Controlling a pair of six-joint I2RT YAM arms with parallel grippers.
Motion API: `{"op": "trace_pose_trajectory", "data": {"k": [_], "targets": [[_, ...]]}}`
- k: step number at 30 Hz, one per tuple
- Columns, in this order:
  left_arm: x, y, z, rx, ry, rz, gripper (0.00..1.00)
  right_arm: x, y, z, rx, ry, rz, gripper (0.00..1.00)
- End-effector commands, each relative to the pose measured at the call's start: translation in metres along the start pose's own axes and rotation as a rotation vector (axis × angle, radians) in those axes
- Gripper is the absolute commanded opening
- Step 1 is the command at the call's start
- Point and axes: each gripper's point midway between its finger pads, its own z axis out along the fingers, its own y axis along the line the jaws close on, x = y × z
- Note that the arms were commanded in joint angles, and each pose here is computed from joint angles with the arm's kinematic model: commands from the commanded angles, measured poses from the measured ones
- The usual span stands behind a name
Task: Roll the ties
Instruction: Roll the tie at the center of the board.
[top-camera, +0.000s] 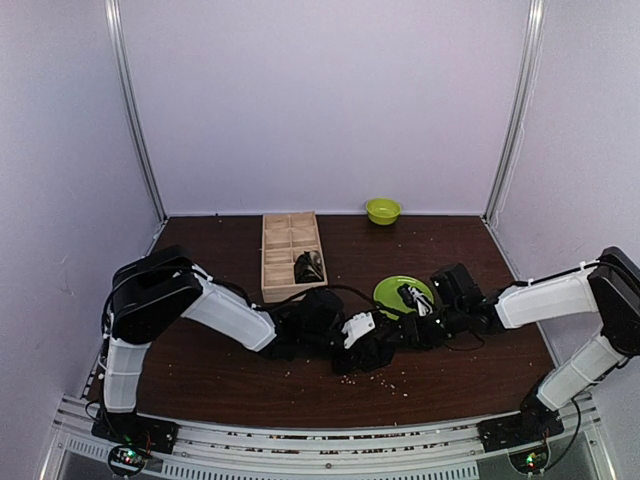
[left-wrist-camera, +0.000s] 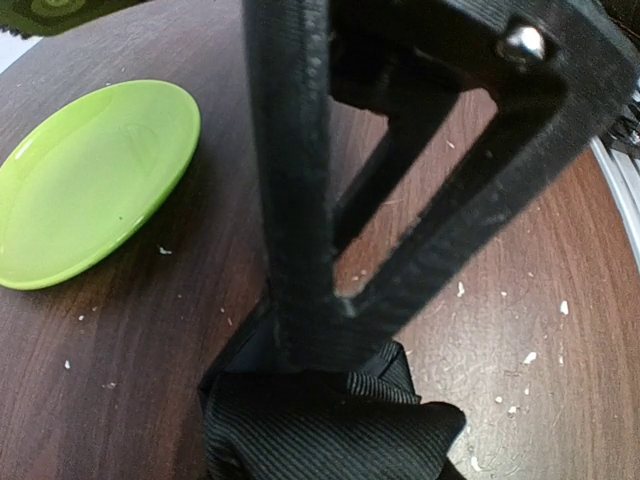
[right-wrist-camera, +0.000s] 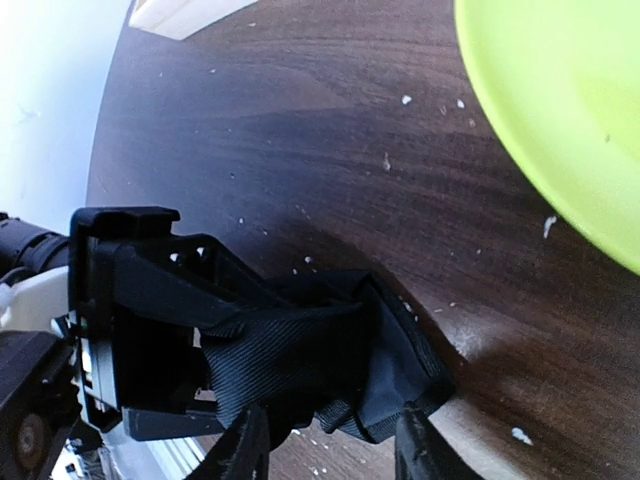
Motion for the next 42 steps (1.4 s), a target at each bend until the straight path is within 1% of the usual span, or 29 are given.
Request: {"op": "trace_pose_trajectory", "data": {"k": [1, 4, 6, 9, 15, 19, 24, 28, 32, 36, 39, 40, 42], "targets": [[0.058, -0.002, 0.005, 0.015, 0.175, -0.035, 0.39, 0.0, -0.009, -0.004, 0.005, 0.012, 0.078, 0.51], [0.057, -0.002, 0.004, 0.015, 0.173, -0.034, 0.39, 0.007, -0.019, 0.0, 0.026, 0.035, 0.105, 0.64], [0.057, -0.003, 0.004, 0.016, 0.173, -0.034, 0.39, 0.01, -0.024, 0.005, 0.031, 0.052, 0.12, 0.67], [0.057, -0.003, 0.004, 0.018, 0.175, -0.031, 0.39, 0.009, -0.02, 0.012, -0.01, 0.055, 0.146, 0.69], [0.06, -0.003, 0.003, 0.02, 0.193, -0.024, 0.39, 0.01, 0.007, 0.019, -0.134, 0.078, 0.135, 0.68], [0.06, -0.004, 0.003, 0.022, 0.192, -0.022, 0.39, 0.004, 0.021, 0.014, -0.188, 0.048, 0.109, 0.65], [0.061, -0.004, 0.003, 0.023, 0.194, -0.022, 0.39, 0.002, 0.035, 0.012, -0.241, 0.042, 0.088, 0.67], [0.06, -0.004, 0.003, 0.026, 0.193, -0.02, 0.39, -0.001, 0.043, 0.014, -0.25, 0.041, 0.079, 0.68], [0.061, -0.005, 0.003, 0.028, 0.197, -0.021, 0.39, -0.004, 0.038, 0.016, -0.202, 0.04, 0.072, 0.61], [0.061, -0.005, 0.003, 0.029, 0.198, -0.017, 0.39, 0.0, 0.023, 0.018, -0.099, 0.064, 0.054, 0.49], [0.061, -0.004, 0.003, 0.028, 0.201, -0.013, 0.39, 0.003, 0.014, 0.02, -0.052, 0.076, 0.057, 0.4], [0.06, -0.004, 0.003, 0.028, 0.201, -0.012, 0.39, 0.004, 0.012, 0.021, -0.044, 0.079, 0.056, 0.38], [0.062, -0.004, 0.003, 0.026, 0.209, -0.01, 0.39, 0.006, 0.008, 0.023, -0.023, 0.09, 0.06, 0.37]]}}
